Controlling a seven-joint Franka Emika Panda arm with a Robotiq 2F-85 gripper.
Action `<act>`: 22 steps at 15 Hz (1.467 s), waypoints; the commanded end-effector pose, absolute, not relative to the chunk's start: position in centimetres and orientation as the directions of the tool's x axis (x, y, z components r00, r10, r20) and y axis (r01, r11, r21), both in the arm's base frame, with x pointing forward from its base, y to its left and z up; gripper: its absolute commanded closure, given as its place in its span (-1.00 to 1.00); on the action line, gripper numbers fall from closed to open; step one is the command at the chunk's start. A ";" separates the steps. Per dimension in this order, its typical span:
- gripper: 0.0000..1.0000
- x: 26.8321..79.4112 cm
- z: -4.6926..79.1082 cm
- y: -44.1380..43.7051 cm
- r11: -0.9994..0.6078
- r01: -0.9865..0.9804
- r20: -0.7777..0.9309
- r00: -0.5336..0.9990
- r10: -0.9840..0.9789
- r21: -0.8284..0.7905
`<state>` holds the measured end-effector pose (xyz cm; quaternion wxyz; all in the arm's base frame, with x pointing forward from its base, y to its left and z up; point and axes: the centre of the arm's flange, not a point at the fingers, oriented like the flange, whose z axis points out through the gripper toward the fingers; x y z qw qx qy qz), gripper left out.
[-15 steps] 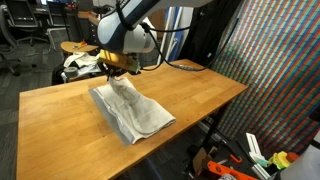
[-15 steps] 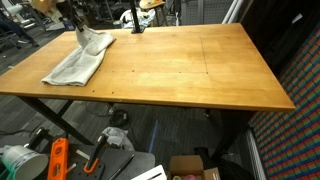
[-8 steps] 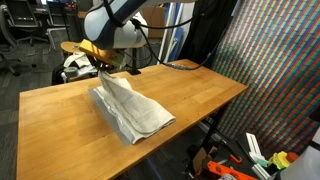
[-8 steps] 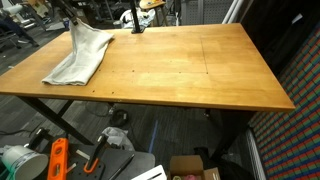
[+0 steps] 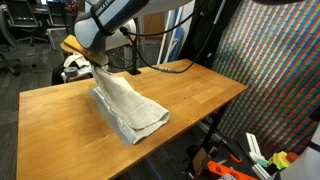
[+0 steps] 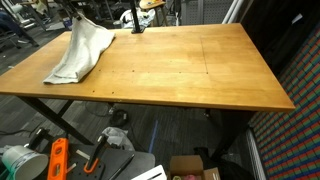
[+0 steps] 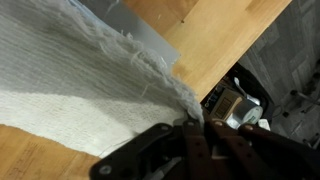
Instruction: Fold the towel in half from right to left
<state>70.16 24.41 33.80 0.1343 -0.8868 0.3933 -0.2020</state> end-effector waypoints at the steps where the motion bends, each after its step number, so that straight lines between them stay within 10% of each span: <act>1: 0.88 73.7 33.5 26.1 -0.631 -0.679 0.284 0.564 -0.775 -0.374; 2: 0.40 73.7 33.2 26.0 -0.632 -0.688 0.277 0.568 -0.775 -0.358; 13: -0.97 68.1 38.0 23.6 -0.786 -0.520 0.291 0.736 -0.611 -0.335; 22: -1.00 73.2 30.8 18.0 -0.852 -0.507 0.326 0.789 -0.521 -0.132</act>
